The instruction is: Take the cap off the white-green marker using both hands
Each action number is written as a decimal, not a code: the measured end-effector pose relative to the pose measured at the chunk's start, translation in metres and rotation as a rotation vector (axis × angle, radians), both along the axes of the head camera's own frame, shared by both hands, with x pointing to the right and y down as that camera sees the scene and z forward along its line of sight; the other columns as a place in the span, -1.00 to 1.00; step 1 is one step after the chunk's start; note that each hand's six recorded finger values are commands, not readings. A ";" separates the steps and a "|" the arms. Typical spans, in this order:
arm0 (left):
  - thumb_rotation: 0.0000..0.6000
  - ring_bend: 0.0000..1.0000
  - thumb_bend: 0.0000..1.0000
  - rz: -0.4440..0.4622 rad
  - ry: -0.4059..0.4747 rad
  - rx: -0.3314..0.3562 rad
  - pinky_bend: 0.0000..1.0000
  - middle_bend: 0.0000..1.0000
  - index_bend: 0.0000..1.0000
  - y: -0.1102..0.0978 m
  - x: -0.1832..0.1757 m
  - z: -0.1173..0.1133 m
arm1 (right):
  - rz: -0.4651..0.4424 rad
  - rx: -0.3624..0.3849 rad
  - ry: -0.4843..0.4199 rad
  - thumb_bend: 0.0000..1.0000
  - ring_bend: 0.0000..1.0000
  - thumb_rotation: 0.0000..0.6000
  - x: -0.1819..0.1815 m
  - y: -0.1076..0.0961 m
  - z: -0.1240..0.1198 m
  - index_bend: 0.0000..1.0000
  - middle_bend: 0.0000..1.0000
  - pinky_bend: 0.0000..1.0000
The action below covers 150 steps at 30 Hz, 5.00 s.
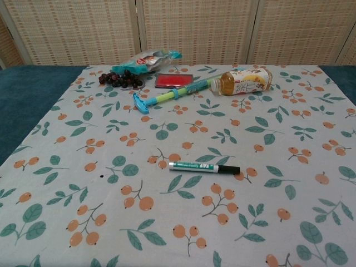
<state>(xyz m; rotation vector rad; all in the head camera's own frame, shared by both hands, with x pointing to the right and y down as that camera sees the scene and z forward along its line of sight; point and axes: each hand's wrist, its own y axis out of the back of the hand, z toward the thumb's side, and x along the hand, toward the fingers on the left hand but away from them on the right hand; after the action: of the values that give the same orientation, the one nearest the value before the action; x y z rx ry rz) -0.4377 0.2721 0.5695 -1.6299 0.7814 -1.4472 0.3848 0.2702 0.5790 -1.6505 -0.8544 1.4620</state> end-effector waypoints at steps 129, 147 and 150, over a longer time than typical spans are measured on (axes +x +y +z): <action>1.00 0.94 0.05 0.506 -0.079 0.270 1.00 1.00 0.77 -0.053 0.315 0.107 | -0.190 0.045 -0.293 -0.49 -1.00 1.00 -0.251 -0.044 0.089 -0.32 -0.96 -1.00; 1.00 0.94 0.05 0.521 -0.080 0.262 1.00 1.00 0.77 -0.048 0.313 0.104 | -0.151 0.070 -0.325 -0.49 -1.00 1.00 -0.262 -0.049 0.098 -0.10 -0.86 -1.00; 1.00 0.94 0.05 0.526 -0.076 0.264 1.00 1.00 0.77 -0.046 0.314 0.103 | -0.147 0.069 -0.332 -0.49 -1.00 1.00 -0.262 -0.049 0.099 -0.08 -0.86 -1.00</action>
<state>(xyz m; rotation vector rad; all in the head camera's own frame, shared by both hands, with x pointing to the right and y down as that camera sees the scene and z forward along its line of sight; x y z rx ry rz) -0.1233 0.2257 0.6728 -1.4277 0.4309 -0.9799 0.1228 0.2216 0.6775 -1.8912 -0.9282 1.0634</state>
